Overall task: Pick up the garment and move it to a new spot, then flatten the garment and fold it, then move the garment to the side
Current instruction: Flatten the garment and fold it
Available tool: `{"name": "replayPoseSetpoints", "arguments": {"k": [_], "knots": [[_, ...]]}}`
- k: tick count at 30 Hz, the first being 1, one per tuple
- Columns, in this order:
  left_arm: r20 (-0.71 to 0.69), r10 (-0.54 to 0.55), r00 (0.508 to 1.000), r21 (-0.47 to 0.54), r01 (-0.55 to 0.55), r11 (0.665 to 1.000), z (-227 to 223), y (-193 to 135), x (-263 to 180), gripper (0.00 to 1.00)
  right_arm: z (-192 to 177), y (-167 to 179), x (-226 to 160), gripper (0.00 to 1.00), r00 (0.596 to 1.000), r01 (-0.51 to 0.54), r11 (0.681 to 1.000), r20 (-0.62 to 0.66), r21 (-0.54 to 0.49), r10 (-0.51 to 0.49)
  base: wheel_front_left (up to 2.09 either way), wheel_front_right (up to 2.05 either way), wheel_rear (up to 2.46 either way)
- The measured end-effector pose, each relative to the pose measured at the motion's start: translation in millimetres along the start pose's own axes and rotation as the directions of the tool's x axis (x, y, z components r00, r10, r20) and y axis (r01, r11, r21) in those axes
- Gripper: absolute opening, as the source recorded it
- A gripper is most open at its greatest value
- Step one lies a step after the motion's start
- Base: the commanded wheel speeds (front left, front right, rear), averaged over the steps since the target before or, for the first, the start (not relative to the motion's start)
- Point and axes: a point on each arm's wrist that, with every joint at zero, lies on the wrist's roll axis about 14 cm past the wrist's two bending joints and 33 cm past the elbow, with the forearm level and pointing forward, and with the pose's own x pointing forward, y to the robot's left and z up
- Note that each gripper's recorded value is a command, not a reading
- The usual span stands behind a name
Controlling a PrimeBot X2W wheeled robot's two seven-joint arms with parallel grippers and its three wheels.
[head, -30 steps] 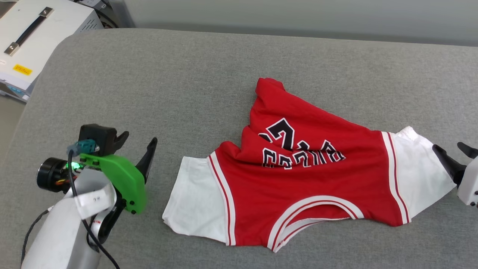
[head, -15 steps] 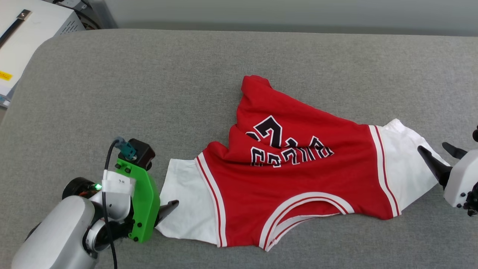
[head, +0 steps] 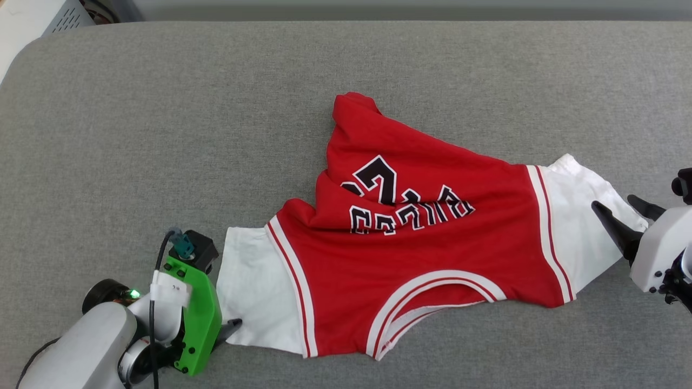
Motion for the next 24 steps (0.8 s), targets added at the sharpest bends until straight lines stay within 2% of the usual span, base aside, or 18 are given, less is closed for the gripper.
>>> {"name": "replayPoseSetpoints", "arguments": {"k": [1,6,13,18,24], "knots": [[0.005,0.003,1.0,0.009,-0.003,1.0,0,0,0,0.0,1,-1,-1,1.0,1.0,0.002,1.0,0.002,0.001,-0.002,0.0,0.0,0.0],[0.078,0.034,0.996,0.004,-0.034,0.999,5,9,-7,0.0,13,-3,-10,1.0,1.0,0.007,1.0,0.03,-0.022,-0.007,0.0,0.0,0.0],[0.261,0.089,0.961,-0.035,-0.082,0.996,33,23,-35,0.0,43,-15,-31,1.0,0.999,0.028,0.992,0.023,-0.123,-0.025,0.0,0.0,0.0],[0.365,0.145,0.919,-0.068,-0.129,0.989,53,39,-59,0.0,31,-10,-37,1.0,0.99,-0.016,0.988,-0.137,-0.152,-0.006,0.0,0.0,0.0],[0.387,0.154,0.909,-0.068,-0.139,0.988,58,41,-62,0.0,-1,-6,-39,1.0,0.933,-0.063,0.986,-0.359,-0.156,0.003,0.0,0.0,0.0]]}}
